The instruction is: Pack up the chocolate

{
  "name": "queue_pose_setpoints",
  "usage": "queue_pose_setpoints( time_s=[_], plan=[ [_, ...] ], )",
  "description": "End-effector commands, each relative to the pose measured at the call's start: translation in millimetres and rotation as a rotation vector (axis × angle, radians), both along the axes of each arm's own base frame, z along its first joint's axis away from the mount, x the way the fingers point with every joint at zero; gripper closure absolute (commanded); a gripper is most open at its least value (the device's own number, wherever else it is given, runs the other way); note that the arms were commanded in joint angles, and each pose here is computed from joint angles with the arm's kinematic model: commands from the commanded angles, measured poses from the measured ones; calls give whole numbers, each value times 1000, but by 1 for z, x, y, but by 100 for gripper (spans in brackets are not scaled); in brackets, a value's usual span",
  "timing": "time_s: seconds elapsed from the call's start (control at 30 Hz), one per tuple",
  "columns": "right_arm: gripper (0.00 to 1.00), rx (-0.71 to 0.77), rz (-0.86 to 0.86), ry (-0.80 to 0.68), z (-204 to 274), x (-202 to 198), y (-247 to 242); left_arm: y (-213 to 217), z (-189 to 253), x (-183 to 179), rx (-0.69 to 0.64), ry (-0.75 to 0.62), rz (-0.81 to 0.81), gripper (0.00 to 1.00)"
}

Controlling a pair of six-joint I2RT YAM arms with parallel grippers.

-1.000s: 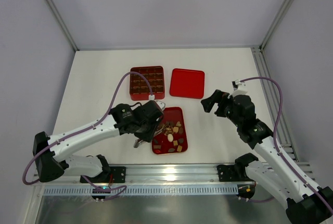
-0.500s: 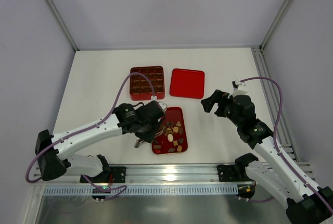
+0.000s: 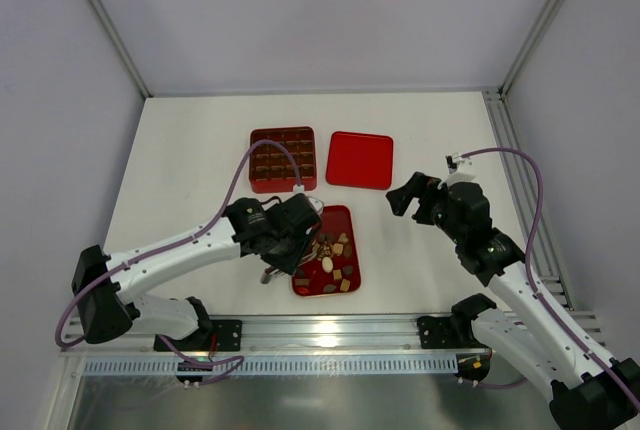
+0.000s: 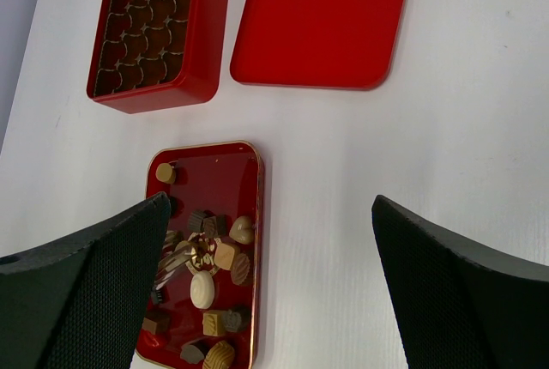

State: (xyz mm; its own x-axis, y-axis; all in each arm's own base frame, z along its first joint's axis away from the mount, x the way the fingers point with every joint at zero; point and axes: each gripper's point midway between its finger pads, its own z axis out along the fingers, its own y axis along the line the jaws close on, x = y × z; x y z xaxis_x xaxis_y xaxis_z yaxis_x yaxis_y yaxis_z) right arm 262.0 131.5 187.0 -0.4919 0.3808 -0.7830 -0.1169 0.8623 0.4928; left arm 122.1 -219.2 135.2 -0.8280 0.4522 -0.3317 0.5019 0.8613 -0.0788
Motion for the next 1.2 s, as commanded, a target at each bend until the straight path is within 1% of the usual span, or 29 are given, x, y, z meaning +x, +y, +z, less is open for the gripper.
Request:
queue_pose_setpoints(
  time_s=[0.0, 0.27, 0.53, 0.6, 0.73, 1.17],
  plan=[
    [0, 12, -3, -38, 8, 3, 1, -10, 1, 3, -24, -13, -24, 63],
    [0, 12, -6, -42, 9, 3, 0, -14, 1, 6, -30, -15, -25, 63],
    [0, 13, -3, -31, 5, 2, 1, -10, 5, 4, -32, -18, -22, 67],
    [0, 15, -2, -34, 5, 2, 1, -9, 8, 4, -33, -25, -20, 71],
    [0, 16, -2, -35, 7, 2, 1, -8, 16, 5, -38, -35, -18, 73],
    [0, 21, 2, -38, 8, 2, 2, 0, 41, 9, -53, -89, -4, 76]
  ],
)
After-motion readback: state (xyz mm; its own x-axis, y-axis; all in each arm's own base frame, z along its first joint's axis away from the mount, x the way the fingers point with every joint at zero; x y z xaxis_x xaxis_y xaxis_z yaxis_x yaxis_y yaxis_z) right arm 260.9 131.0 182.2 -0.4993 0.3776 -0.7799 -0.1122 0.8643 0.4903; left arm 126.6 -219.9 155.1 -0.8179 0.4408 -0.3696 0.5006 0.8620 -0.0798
